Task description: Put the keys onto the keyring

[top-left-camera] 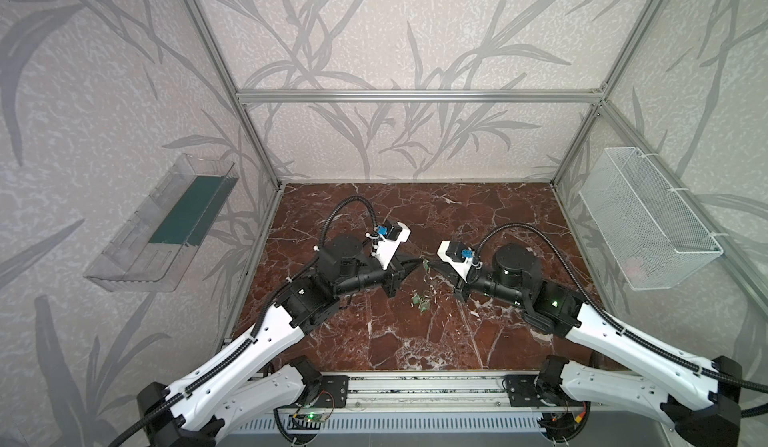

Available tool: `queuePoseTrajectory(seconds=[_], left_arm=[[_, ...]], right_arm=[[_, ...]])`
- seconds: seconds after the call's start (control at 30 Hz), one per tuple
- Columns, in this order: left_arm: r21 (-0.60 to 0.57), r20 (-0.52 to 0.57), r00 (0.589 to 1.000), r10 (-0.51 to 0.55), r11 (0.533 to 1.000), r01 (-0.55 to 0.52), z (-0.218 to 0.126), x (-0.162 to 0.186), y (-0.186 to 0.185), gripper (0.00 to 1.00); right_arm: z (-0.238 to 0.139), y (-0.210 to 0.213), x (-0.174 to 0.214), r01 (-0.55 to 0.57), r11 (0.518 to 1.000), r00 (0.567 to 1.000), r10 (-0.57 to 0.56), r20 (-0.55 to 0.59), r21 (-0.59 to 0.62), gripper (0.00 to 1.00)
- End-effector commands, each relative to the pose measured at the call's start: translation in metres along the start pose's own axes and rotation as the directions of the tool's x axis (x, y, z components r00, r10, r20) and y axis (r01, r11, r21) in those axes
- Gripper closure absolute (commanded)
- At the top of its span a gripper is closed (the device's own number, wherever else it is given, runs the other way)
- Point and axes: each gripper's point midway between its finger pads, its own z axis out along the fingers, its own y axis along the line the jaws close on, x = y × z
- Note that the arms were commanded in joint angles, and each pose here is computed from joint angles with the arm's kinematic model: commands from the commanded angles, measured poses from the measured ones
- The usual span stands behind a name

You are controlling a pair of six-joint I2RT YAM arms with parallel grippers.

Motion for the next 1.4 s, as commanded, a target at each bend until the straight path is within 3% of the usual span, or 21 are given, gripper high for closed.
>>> queuePoseTrajectory(seconds=[0.0, 0.23, 0.37, 0.43, 0.5, 0.73, 1.03, 1.37], left_arm=[[0.023, 0.128, 0.991, 0.043, 0.999, -0.046, -0.013, -0.032, -0.012, 1.0], [0.043, 0.134, 0.99, 0.033, 0.998, -0.04, -0.011, -0.032, -0.015, 1.0], [0.042, 0.136, 0.99, 0.037, 0.998, -0.043, -0.012, -0.032, -0.015, 1.0], [0.042, 0.134, 0.99, 0.036, 0.998, -0.042, -0.012, -0.031, -0.015, 1.0], [0.044, 0.134, 0.99, 0.036, 0.998, -0.042, -0.012, -0.031, -0.015, 1.0], [0.054, 0.134, 0.99, 0.033, 0.998, -0.04, -0.012, -0.03, -0.016, 1.0], [0.079, 0.134, 0.991, 0.018, 0.996, -0.029, -0.009, -0.029, -0.019, 1.0], [0.105, 0.118, 0.993, 0.018, 0.994, -0.031, -0.009, -0.029, -0.024, 1.0]], right_arm=[[0.002, 0.008, 0.009, -0.018, 1.0, 1.0, 0.017, -0.016, -0.025, 1.0], [0.01, 0.023, 0.018, -0.05, 0.996, 0.999, 0.048, -0.026, -0.079, 1.0], [0.007, 0.016, 0.016, -0.075, 0.996, 0.997, 0.075, -0.012, -0.042, 1.0], [0.003, 0.01, 0.016, -0.086, 0.996, 0.996, 0.086, -0.005, -0.004, 0.94], [-0.002, 0.005, 0.013, -0.095, 0.995, 0.995, 0.094, 0.014, 0.03, 0.75], [-0.02, -0.01, 0.008, -0.2, 0.979, 0.976, 0.196, 0.094, 0.043, 0.72], [-0.035, -0.015, -0.033, -0.359, 0.913, 0.88, 0.4, 0.258, -0.192, 0.68], [-0.019, -0.014, -0.047, -0.4, 0.854, 0.845, 0.484, 0.226, -0.332, 0.77]])
